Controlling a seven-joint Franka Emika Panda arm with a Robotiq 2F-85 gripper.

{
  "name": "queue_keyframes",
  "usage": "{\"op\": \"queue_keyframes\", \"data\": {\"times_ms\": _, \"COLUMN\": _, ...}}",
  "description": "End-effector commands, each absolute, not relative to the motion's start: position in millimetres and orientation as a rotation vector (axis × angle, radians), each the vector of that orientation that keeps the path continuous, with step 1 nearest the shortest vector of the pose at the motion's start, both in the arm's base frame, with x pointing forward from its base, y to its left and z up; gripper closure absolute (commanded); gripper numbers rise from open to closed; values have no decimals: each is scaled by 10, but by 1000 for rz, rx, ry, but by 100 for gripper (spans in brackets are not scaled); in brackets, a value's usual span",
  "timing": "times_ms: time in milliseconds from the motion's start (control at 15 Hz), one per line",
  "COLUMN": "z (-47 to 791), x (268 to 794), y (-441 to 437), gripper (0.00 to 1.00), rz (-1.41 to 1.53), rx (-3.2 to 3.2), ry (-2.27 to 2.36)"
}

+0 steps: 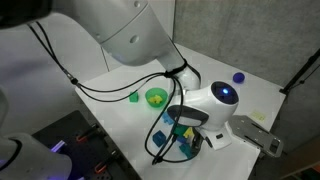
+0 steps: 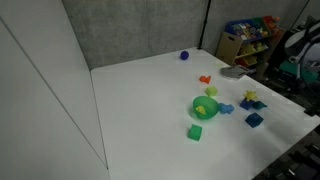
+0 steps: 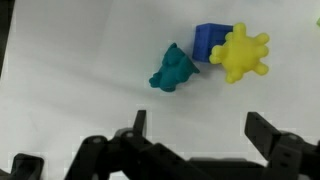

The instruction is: Put the green toy inside the green bowl

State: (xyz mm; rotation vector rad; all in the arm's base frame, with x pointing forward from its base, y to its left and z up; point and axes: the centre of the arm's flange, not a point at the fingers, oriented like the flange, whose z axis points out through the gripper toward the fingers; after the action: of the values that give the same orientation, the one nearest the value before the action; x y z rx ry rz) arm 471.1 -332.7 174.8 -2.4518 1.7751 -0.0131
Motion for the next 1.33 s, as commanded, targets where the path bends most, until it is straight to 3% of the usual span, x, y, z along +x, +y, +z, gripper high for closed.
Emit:
{"op": "queue_keyframes", "data": {"times_ms": 0, "z": 1396, "x": 4784, "y": -3529, "gripper": 0, "rz": -4, "rx": -2365, "ry": 1929}}
{"op": "queue_keyframes", "data": {"times_ms": 667, "z": 649, "x": 4684, "y": -3322, "gripper": 0, "rz": 164, "rx": -2322, "ry": 2018}}
{"op": "queue_keyframes", "data": {"times_ms": 1267, "z": 543, "x": 4825, "y": -3051, "gripper": 0, "rz": 11, "rx": -2322, "ry": 1836}}
